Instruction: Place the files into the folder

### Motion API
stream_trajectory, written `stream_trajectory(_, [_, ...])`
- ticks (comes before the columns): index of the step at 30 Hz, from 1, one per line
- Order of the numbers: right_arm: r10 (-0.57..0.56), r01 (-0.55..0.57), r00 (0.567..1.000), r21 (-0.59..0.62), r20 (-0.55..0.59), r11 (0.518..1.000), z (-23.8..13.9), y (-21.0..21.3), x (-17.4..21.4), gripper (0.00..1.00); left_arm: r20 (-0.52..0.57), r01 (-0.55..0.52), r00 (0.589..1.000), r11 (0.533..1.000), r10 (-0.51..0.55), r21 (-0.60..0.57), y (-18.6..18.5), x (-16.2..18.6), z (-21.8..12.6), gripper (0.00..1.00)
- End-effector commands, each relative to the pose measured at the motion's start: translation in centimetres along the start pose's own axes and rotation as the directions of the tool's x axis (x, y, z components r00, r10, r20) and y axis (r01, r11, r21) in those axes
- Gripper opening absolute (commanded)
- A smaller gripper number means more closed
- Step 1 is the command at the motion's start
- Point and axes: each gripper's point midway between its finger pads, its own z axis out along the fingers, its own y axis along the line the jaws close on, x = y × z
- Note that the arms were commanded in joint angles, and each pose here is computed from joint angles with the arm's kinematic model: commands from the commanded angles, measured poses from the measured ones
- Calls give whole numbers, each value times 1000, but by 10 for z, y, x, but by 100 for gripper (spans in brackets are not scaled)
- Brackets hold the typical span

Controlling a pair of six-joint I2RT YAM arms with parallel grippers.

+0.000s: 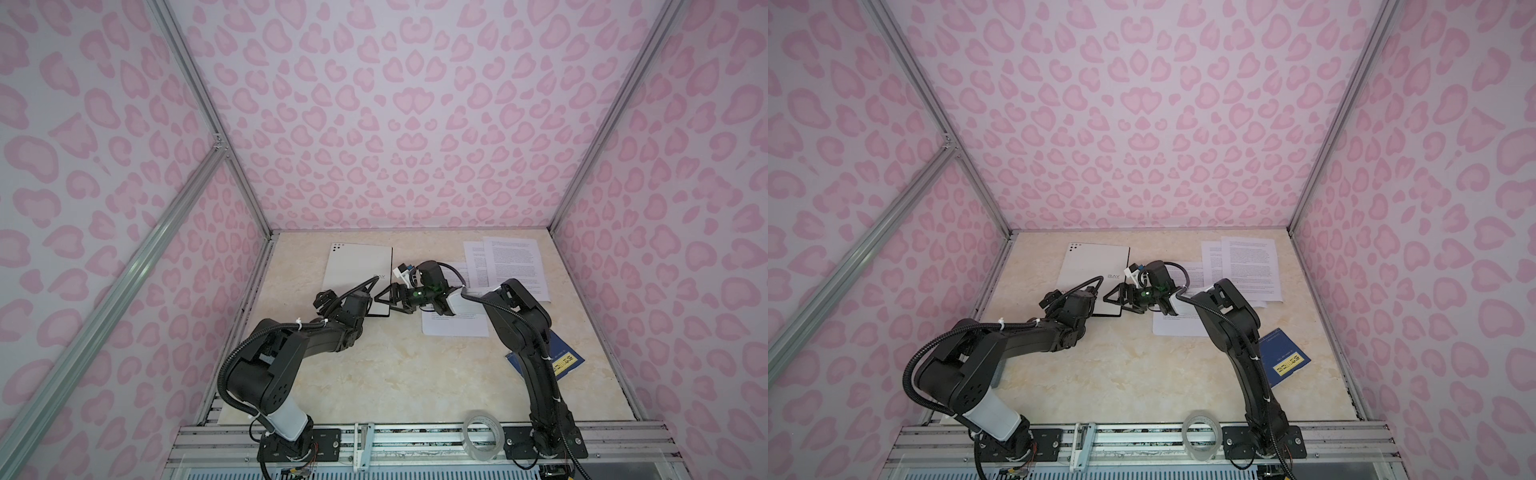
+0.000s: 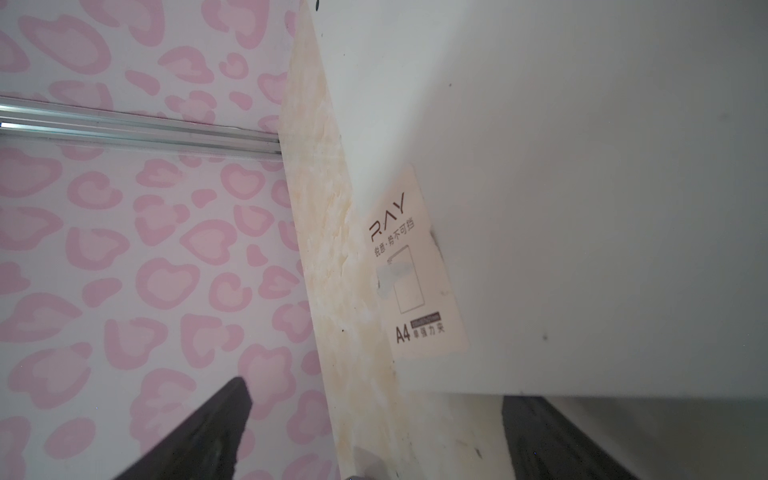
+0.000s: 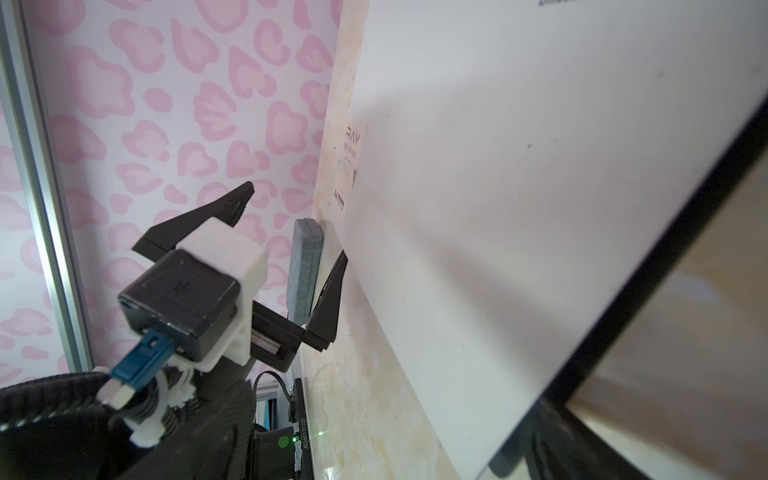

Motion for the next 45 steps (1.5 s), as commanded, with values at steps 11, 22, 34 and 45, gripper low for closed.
stream_trajectory(11, [37,-31,998,-128,47,991,2,11,-17,100,26,30,999,986,-35,163,-6,11,-24,97])
stream_trajectory(22, [19,-10,997,-109,81,994,4,19,-29,87,-53,382,916,823,-398,420,50,11,-50,97])
stream_trajectory(34, [-129,126,990,54,59,991,28,49,-43,87,-177,590,747,517,-641,620,116,-44,-59,97])
stream_trajectory(45, [-142,137,984,49,111,989,38,67,-64,63,-269,652,675,384,-687,653,128,-57,-48,97])
